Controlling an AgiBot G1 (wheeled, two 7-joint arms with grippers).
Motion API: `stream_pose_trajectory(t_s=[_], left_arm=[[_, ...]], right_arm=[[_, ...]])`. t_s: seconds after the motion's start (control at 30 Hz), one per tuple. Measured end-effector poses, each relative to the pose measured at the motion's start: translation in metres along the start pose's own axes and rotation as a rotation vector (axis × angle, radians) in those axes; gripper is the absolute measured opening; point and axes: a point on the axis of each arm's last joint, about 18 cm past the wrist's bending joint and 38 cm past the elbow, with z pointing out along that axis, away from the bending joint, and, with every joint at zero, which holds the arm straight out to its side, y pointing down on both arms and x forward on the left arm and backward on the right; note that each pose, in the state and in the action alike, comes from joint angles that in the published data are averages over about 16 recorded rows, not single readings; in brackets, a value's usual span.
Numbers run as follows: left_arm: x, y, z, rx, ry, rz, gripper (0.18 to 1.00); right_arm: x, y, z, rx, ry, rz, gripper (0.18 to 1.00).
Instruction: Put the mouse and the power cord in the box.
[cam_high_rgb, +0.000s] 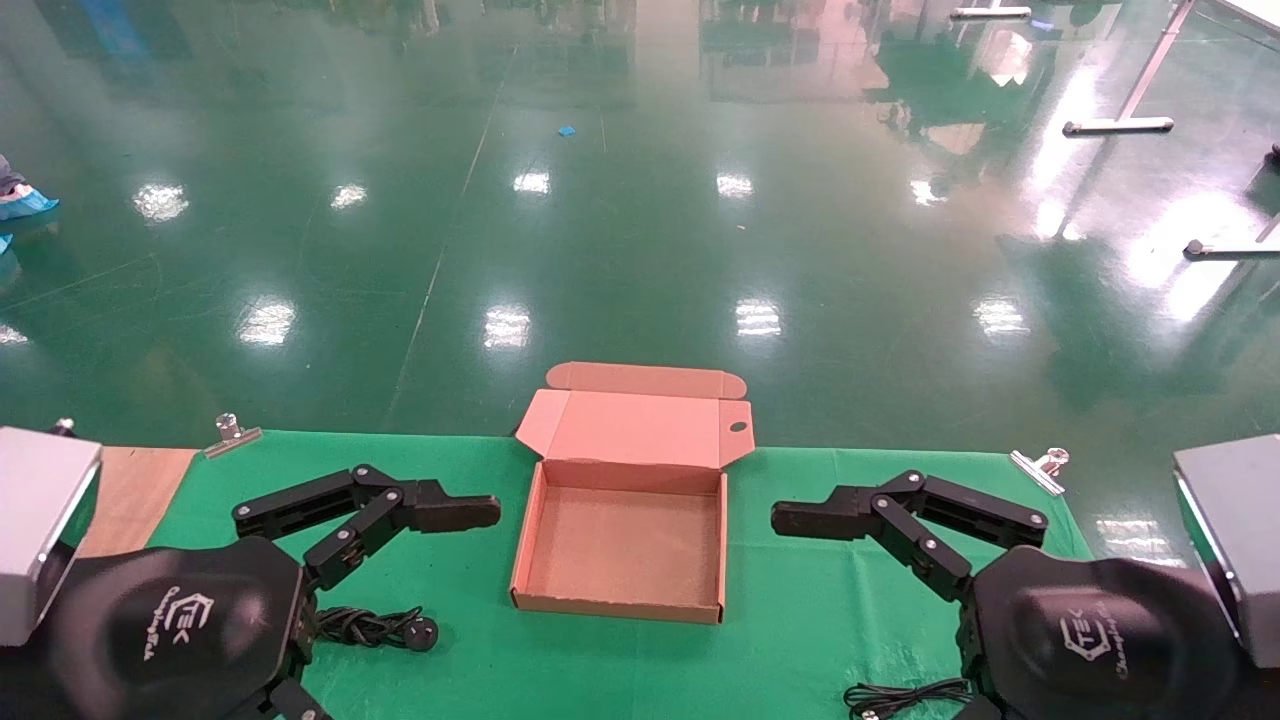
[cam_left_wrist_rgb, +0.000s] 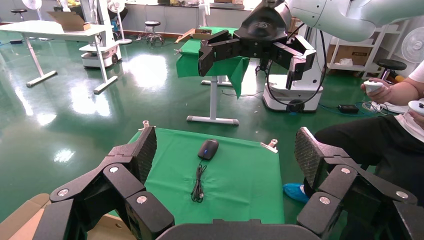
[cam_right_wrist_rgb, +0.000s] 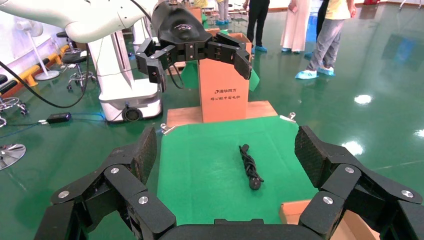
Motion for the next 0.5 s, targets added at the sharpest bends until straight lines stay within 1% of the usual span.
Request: stream_pose_trajectory(t_s=[0.2,0.33,0.5], left_arm=[[-0.002,0.017,0.001,-0.107,0.019,0.029,0.999],[-0.007,0.037,0.001,-0.224,0.028,0.057,0.999],[-0.023,0.07,-0.001,-0.385,0.026,0.095,0.999]], right_arm=[[0.0,0.02,0.002,-0.134,-0.017,-0.042,1.001],[0.002,0.041,0.003,-0.266,-0.035,-0.079,1.001],[0.011,0.071,0.005,-0.442,-0.056,-0.132,1.001]])
